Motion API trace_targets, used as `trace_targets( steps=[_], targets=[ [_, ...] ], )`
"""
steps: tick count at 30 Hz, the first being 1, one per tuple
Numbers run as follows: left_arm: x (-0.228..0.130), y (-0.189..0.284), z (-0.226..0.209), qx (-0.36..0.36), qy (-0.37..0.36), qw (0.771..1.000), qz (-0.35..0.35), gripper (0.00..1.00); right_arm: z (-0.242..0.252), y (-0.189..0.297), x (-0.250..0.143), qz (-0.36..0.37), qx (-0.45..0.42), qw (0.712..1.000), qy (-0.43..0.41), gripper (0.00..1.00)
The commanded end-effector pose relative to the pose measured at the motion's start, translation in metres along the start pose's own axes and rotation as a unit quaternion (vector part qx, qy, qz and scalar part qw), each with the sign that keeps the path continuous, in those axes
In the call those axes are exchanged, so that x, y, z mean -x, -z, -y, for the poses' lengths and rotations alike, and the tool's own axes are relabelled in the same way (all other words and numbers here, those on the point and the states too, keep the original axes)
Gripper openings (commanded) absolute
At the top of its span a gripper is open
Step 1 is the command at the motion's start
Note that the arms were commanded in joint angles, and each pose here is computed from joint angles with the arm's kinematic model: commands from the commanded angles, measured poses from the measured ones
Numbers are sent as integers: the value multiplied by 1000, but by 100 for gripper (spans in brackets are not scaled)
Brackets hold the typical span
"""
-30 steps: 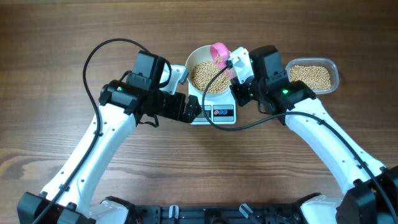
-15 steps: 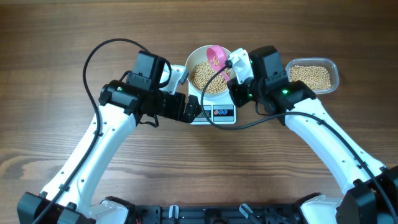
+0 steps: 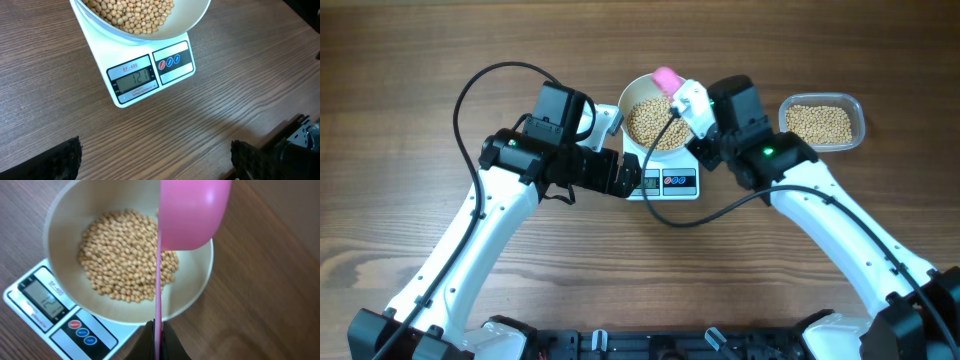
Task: Scoop item into bowl and weigh 150g on scale
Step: 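Tip the scoop to pour soybeans into the white bowl, then move the empty scoop right back into the soybean tub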
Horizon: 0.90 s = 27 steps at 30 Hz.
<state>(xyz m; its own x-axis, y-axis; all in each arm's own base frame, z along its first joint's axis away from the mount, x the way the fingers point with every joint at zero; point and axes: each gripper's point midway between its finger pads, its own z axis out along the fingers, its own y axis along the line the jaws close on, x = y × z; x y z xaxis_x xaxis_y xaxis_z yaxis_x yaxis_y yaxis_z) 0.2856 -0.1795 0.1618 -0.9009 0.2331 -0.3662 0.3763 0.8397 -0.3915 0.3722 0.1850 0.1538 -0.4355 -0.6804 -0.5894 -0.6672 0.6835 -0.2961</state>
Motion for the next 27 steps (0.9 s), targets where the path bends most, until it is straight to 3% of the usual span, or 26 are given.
trace_targets(
  steps=[1, 6, 11, 15, 21, 27],
  targets=[
    [2, 0, 2, -5, -8, 1000, 1, 100, 4, 14, 17, 12, -29, 999, 26, 4],
    [2, 0, 2, -5, -8, 1000, 1, 100, -1, 16, 15, 8, -24, 999, 21, 4],
    [2, 0, 2, -5, -8, 1000, 1, 100, -2, 17, 12, 5, -17, 996, -88, 4],
    [2, 0, 2, -5, -8, 1000, 1, 100, -13, 20, 5, 0, 44, 986, -162, 4],
    [2, 0, 2, -5, -8, 1000, 1, 100, 12, 55, 11, 52, 146, 924, -350, 4],
    [2, 0, 2, -5, -8, 1000, 1, 100, 82, 105, -7, 108, 83, 858, -495, 4]
  ],
)
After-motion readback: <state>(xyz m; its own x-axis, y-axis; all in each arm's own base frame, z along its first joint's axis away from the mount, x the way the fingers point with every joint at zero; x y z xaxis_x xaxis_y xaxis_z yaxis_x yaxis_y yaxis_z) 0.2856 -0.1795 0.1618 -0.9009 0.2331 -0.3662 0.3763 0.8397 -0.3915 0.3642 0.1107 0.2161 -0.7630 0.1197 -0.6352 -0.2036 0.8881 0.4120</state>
